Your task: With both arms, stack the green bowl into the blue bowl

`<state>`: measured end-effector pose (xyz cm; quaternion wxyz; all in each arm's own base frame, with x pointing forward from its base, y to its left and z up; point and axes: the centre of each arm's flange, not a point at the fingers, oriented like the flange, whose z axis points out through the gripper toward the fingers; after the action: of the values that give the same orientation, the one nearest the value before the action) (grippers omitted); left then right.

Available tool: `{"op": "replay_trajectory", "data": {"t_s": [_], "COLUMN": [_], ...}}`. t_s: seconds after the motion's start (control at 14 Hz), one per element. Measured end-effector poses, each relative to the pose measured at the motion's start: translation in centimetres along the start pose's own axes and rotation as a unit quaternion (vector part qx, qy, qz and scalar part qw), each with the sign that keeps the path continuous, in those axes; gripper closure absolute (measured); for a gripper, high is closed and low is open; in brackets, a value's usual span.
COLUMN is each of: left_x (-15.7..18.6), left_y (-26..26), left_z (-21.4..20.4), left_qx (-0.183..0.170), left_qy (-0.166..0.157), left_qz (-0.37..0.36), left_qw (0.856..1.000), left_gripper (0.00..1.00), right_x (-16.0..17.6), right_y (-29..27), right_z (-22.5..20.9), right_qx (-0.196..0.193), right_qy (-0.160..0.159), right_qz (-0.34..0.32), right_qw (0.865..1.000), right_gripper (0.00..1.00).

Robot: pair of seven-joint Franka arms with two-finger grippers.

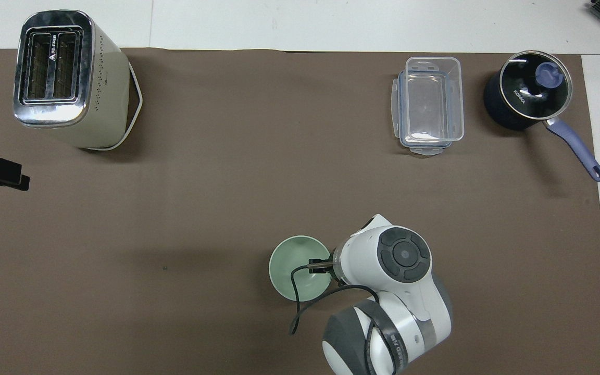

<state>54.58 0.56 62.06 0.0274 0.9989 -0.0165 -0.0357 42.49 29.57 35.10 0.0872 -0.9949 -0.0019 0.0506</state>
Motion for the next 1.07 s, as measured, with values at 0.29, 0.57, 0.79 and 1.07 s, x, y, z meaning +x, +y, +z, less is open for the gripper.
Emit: {"op": "replay_trajectory", "data": {"t_s": [0.29, 0.57, 0.79, 1.07], "left_x": [0.0, 0.0, 0.0, 0.0], "left_y": [0.0, 0.0, 0.0, 0.0], "left_z": [0.0, 0.0, 0.0, 0.0], "left_qx": [0.0, 0.0, 0.0, 0.0], "left_qy": [0.0, 0.0, 0.0, 0.0], "left_qz": [0.0, 0.0, 0.0, 0.0], "left_qw": [1.0, 1.0, 1.0, 1.0], "left_gripper": [0.0, 0.0, 0.0, 0.0], "right_x": [0.0, 0.2, 0.9, 2.5], "right_y": [0.0, -0.4, 0.5, 6.6], "right_z": [0.0, -0.9, -3.5, -9.0], "right_qx": [0.001, 0.027, 0.04, 0.031], "right_qy": [0.0, -0.001, 0.013, 0.025], "right_qz": [0.001, 0.018, 0.031, 0.053], "right_qw": [1.0, 0.999, 0.999, 0.998], "right_gripper": [0.63, 0.63, 0.41, 0.15]}}
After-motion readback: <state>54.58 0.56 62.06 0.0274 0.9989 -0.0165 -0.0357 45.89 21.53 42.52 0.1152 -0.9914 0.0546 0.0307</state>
